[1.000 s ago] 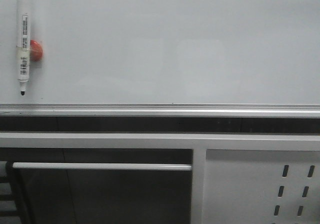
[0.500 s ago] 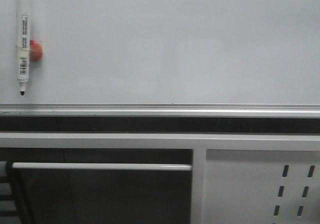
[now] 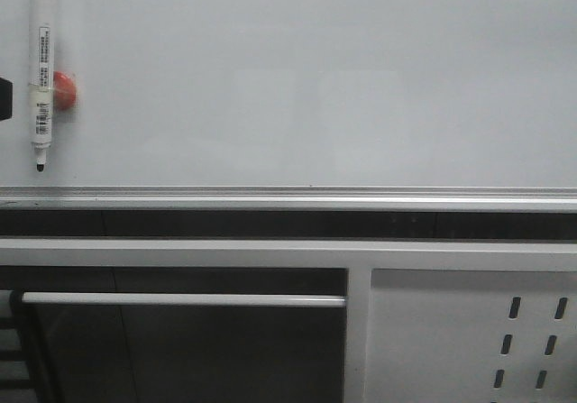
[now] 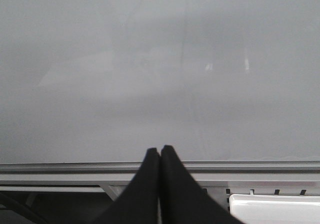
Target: Write number 1 on whiteboard
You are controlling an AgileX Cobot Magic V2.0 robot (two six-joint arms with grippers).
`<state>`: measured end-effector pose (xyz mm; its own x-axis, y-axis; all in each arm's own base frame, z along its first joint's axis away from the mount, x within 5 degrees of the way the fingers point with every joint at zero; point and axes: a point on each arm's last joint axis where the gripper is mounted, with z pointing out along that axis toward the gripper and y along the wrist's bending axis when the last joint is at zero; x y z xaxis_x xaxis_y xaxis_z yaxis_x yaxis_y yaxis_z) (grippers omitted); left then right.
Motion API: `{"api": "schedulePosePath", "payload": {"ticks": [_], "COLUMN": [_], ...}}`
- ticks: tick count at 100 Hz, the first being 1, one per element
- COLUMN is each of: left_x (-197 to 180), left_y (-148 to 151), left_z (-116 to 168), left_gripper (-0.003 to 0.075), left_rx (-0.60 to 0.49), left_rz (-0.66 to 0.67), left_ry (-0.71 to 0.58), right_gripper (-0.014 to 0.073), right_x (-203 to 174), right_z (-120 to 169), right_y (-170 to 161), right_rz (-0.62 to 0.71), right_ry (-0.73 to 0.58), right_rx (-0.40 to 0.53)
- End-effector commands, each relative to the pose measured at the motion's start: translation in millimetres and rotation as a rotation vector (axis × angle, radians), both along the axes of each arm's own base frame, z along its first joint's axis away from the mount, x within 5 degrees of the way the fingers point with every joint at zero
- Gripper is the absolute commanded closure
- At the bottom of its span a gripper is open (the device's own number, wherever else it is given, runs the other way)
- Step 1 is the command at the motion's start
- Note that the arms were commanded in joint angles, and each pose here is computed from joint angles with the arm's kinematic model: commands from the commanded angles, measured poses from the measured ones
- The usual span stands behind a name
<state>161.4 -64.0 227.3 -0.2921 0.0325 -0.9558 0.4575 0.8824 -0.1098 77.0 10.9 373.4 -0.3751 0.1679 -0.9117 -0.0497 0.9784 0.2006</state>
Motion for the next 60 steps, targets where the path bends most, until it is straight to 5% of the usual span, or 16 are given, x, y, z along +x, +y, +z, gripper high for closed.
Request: {"api": "schedulePosePath", "payload": {"ticks": [1,60], "left_x": [9,23], "left_y": [-4,-4], "left_z": [10,-15], "left_gripper": [0.033,0.0334], "left_rx": [-0.057,-0.103], "left_rz": [-0.023,0.022], "left_ry": [-0.071,-0.194], "right_gripper": [0.0666,0.0666], "right_x": [4,4], "right_z": [12,12], "right_y": [-1,-1], "right_rz": [-0.008,-0.008], "right_ry": [-0.079,-0.079], "right_rx": [0.0,0.0]}}
